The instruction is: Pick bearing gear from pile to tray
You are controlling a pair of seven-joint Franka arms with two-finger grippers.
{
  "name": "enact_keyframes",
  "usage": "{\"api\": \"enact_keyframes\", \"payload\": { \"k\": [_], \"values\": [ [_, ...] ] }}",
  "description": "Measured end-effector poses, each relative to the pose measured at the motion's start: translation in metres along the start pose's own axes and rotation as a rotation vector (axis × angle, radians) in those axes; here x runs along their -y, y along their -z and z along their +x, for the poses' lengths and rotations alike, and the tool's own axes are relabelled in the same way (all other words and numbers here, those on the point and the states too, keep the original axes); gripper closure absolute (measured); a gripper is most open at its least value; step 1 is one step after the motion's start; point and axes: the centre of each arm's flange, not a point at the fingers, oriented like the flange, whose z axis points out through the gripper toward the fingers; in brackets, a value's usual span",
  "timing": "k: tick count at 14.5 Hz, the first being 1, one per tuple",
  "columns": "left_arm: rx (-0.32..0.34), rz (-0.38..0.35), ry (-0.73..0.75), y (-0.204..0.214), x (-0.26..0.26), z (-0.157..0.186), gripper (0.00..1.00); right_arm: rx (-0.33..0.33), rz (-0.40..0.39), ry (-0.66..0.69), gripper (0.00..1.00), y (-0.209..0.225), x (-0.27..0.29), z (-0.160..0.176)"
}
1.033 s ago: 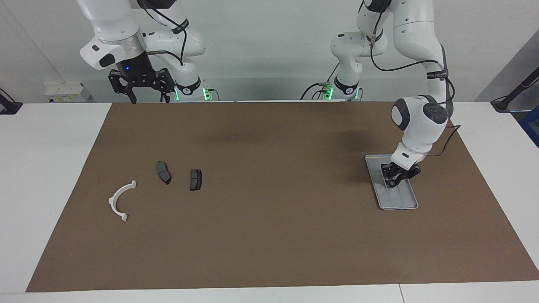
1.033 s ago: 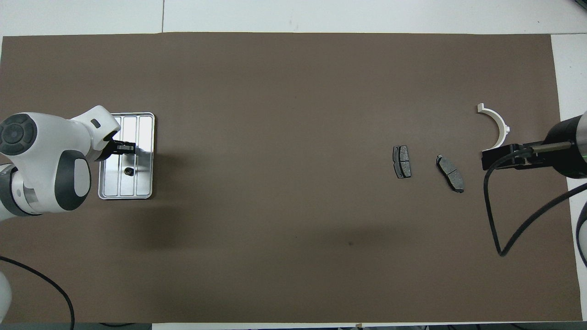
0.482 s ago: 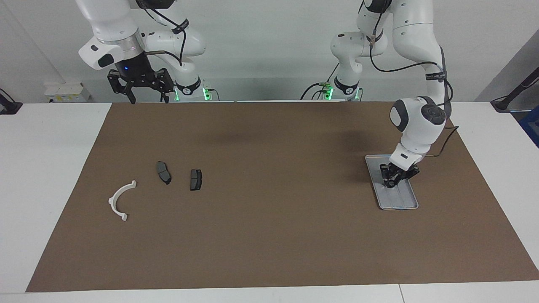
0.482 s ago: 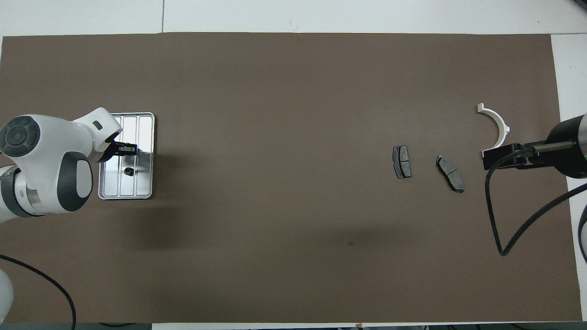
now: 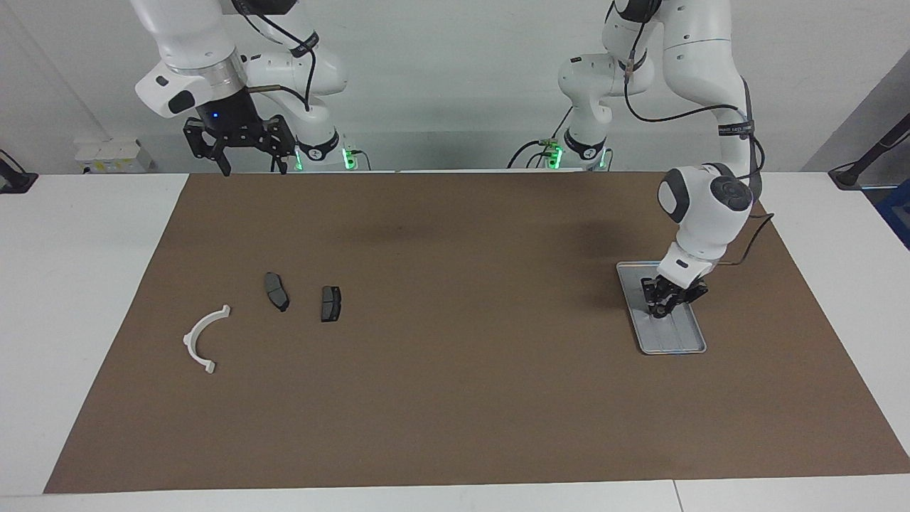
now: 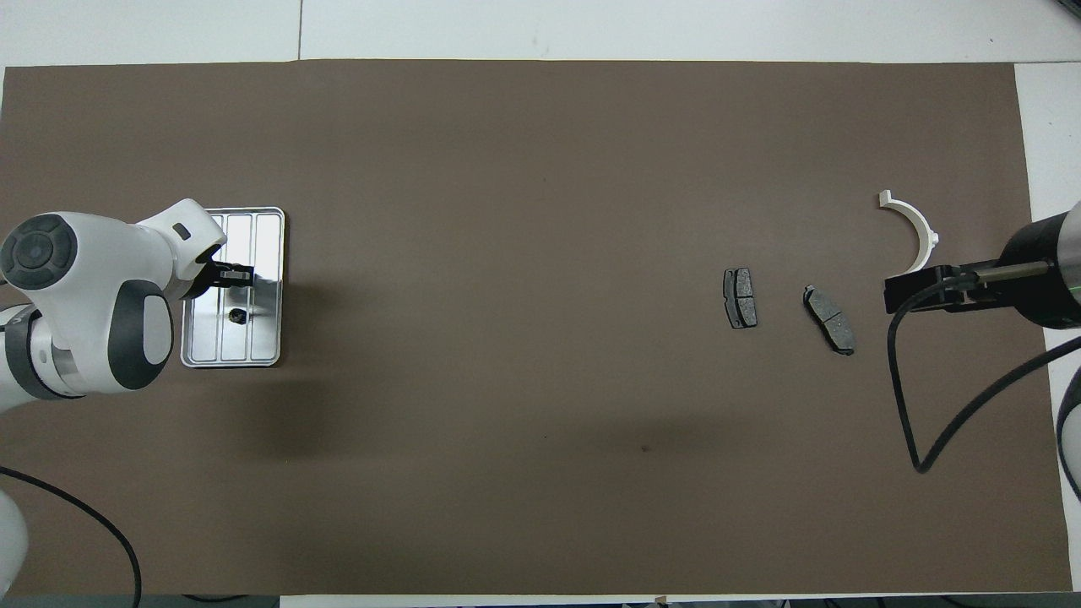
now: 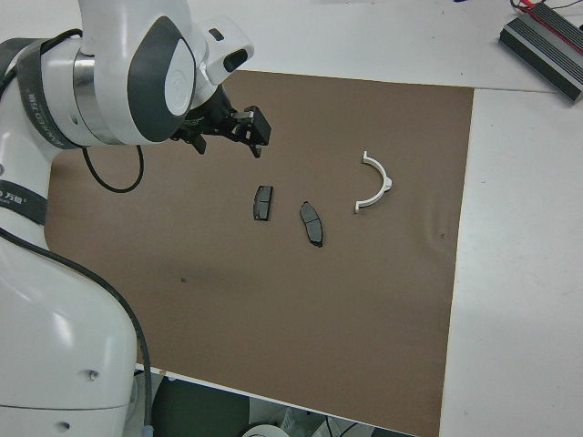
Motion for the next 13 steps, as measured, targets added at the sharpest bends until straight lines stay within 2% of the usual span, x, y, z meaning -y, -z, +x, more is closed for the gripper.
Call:
{"api": "enact_keyframes", "payload": {
  "k": [2,3,4,6,8,10,13],
  "values": [
    [0.000,0.000,0.000,0.000,0.000,0.000,0.64,0.000,0.000,0.000,0.00,0.000,0.000,0.000],
    [0.002,0.000,0.000,0.000,0.000,0.000,0.57,0.000,0.000,-0.001,0.00,0.000,0.000,0.000],
    [0.009,-0.001,0.000,0.000,0.000,0.000,0.46,0.000,0.000,-0.002,0.00,0.000,-0.001,0.000],
    [0.060,-0.008,0.001,0.015,0.002,0.008,0.26,0.000,0.000,-0.003,0.00,0.000,-0.001,0.000],
    [0.086,-0.011,0.006,0.060,0.008,0.032,0.02,0.000,0.000,-0.003,0.00,0.000,-0.001,0.000],
    [0.049,-0.003,0.028,0.135,0.020,0.057,0.00,0.000,0.000,-0.003,0.00,0.000,-0.002,0.000],
    [-0.033,0.011,0.100,0.237,0.038,0.069,0.00,-0.001,0.000,-0.003,0.00,0.000,-0.002,0.000]
  ]
}}
